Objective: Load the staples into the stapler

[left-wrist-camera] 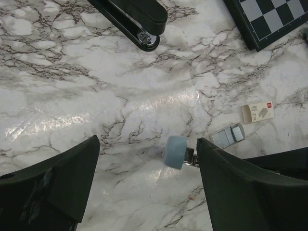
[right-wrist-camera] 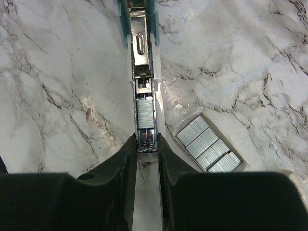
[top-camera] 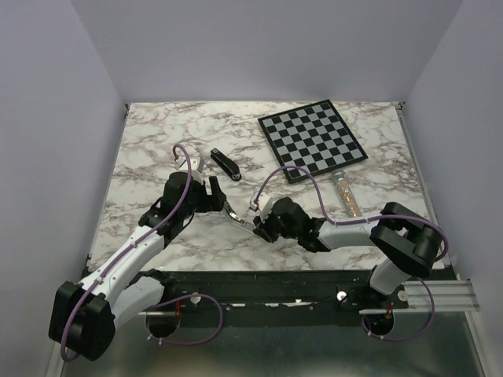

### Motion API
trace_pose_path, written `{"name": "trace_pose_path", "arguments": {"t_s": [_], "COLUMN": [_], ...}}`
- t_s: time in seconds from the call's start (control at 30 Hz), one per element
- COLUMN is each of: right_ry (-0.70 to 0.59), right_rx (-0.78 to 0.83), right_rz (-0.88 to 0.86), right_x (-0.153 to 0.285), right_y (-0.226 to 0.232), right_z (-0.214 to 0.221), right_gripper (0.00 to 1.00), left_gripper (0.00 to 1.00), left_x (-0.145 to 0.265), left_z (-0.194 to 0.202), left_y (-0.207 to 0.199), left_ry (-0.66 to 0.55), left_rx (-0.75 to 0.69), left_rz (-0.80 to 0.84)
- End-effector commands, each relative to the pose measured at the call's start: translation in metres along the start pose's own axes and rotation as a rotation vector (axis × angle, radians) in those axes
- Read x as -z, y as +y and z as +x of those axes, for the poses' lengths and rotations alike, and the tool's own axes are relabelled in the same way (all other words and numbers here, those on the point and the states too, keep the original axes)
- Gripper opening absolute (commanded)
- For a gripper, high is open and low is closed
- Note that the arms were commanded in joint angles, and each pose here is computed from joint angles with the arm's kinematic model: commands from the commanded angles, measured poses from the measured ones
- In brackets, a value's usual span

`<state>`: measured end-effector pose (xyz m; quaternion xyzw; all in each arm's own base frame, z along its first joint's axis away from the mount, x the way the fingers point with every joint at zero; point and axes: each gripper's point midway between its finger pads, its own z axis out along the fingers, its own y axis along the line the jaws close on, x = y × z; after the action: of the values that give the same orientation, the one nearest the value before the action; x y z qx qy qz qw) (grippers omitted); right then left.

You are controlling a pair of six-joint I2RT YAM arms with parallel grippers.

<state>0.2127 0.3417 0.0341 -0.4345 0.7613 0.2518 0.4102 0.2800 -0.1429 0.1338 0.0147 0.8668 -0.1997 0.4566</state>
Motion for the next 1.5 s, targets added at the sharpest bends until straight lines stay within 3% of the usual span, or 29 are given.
{"name": "trace_pose_path", "arguments": {"t_s": [0.0, 0.13, 0.3, 0.47, 0.6, 0.83, 1.0, 1.17, 1.47], "right_ry": [-0.05, -0.052, -0.05, -0.046, -0.046, -0.048, -0.052, -0.063, -0.096], "right_rx": [0.009, 0.007, 0.007, 0.01, 0.011, 0.01, 0.006, 0.001, -0.001], "right_rz": [-0.036, -0.042, -0.044, -0.047, -0.045, -0.056, -0.062, -0.065, -0.074], "right_x": [-0.005, -0.005, -0.005, -0.005, -0.005, -0.005, -0.004, -0.003, 0.001], "right_y": [0.005, 0.006, 0.006, 0.006, 0.007, 0.008, 0.009, 0.01, 0.013], "right_z": [-0.016, -0.017, -0.017, -0.017, -0.016, -0.017, -0.019, -0.022, -0.027], "right_gripper": [0.27, 0.21, 0.18, 0.15, 0.14, 0.13, 0.13, 0.13, 0.12], "left_gripper": [0.87, 0.75, 0.73, 0.65, 0.59, 0.36, 0.27, 0.12, 0.04], "left_x": [0.0, 0.0, -0.005, -0.01, -0.014, -0.015, -0.011, -0.005, 0.009], "left_z": [0.015, 0.022, 0.025, 0.016, 0.024, 0.039, 0.051, 0.065, 0.094], "left_y": [-0.01, -0.012, -0.014, -0.017, -0.018, -0.023, -0.042, -0.06, -0.095], "left_ry": [0.045, 0.052, 0.042, -0.006, 0.026, 0.053, 0.079, 0.096, 0.135], "left_rx": [0.034, 0.051, 0.08, 0.104, 0.108, 0.122, 0.081, 0.025, -0.015], "left_rz": [0.057, 0.073, 0.086, 0.102, 0.11, 0.143, 0.183, 0.183, 0.229]}}
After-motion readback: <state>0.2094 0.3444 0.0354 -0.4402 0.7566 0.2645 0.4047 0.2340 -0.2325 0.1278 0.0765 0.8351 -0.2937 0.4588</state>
